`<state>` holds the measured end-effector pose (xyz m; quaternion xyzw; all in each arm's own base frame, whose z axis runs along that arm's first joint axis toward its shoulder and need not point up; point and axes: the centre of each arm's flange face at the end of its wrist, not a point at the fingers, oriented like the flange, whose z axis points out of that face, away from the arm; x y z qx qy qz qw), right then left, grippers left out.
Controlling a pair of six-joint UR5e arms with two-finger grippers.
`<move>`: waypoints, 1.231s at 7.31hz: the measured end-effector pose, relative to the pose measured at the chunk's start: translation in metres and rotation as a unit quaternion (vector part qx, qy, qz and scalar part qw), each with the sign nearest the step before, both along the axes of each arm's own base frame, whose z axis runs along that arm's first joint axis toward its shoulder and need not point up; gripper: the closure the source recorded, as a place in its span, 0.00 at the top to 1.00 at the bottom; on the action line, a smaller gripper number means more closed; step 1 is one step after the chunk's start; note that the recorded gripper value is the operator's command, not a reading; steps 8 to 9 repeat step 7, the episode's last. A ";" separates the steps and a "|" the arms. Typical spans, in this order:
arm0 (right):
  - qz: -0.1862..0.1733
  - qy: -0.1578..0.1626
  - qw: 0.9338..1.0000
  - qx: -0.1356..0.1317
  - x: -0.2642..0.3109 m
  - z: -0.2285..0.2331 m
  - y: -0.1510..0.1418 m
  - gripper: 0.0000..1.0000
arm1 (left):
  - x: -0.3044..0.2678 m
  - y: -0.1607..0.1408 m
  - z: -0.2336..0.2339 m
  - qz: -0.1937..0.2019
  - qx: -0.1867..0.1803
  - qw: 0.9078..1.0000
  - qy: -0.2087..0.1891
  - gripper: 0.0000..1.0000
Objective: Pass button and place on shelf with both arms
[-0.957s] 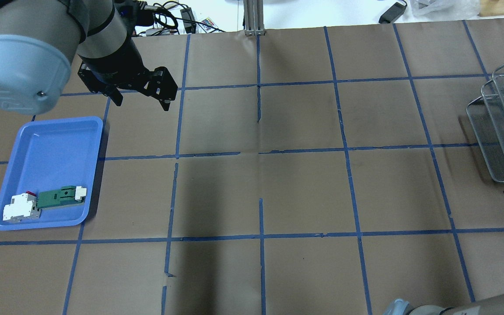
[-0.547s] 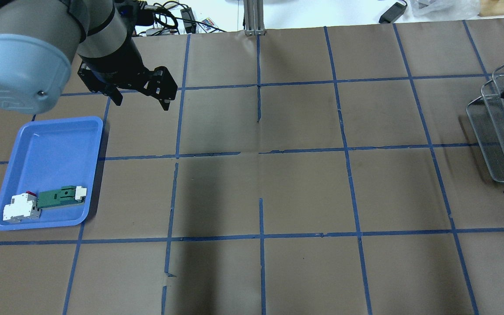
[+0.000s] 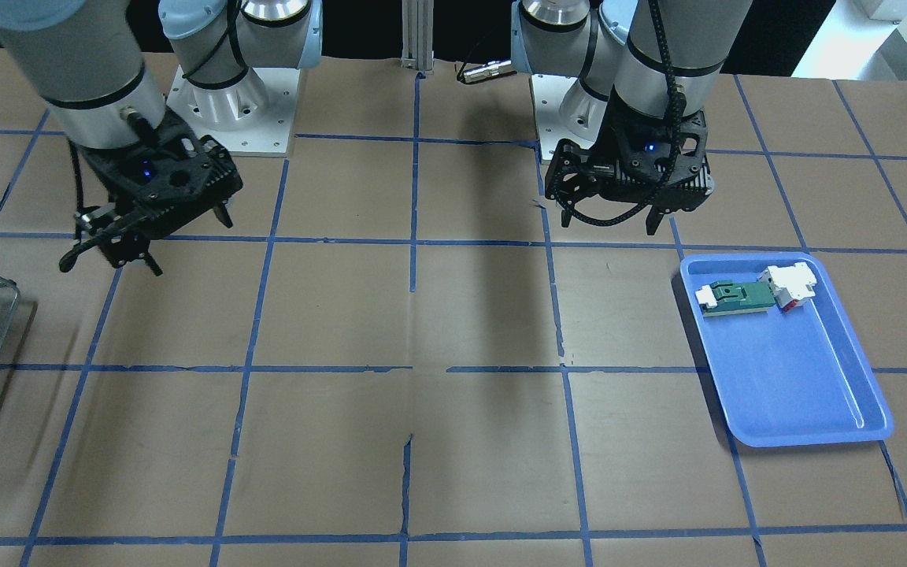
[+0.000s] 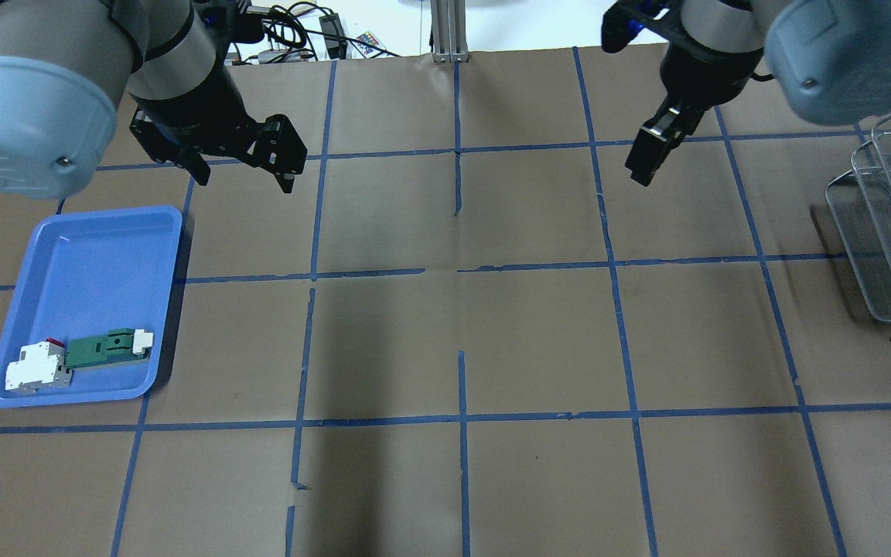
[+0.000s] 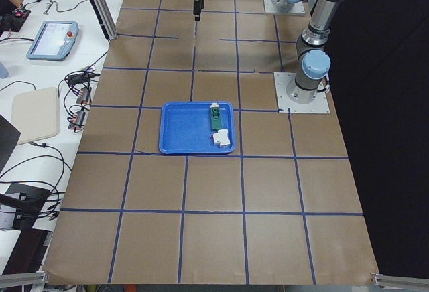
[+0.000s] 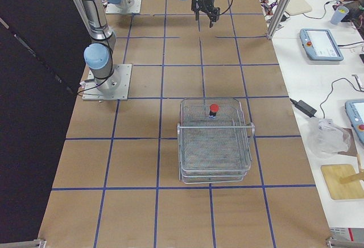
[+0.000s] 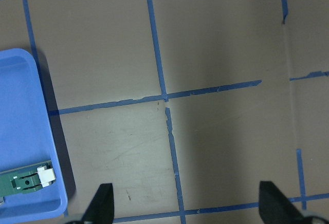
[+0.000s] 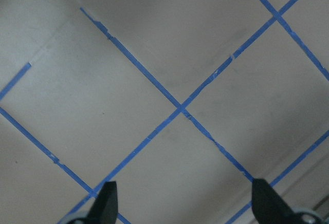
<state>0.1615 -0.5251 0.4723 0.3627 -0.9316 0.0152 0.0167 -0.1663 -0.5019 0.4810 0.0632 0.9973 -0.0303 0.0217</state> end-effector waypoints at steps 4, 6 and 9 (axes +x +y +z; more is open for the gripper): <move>-0.226 -0.010 0.974 -0.008 -0.022 0.006 -0.008 1.00 | -0.002 0.002 -0.001 0.000 0.001 1.000 0.003 1.00; -0.307 -0.014 0.951 -0.010 -0.027 0.008 -0.008 1.00 | -0.002 -0.002 -0.001 0.004 0.000 1.000 0.004 1.00; -0.328 -0.015 0.945 -0.010 -0.029 0.008 -0.009 1.00 | -0.002 -0.005 0.000 0.006 0.000 1.000 0.004 1.00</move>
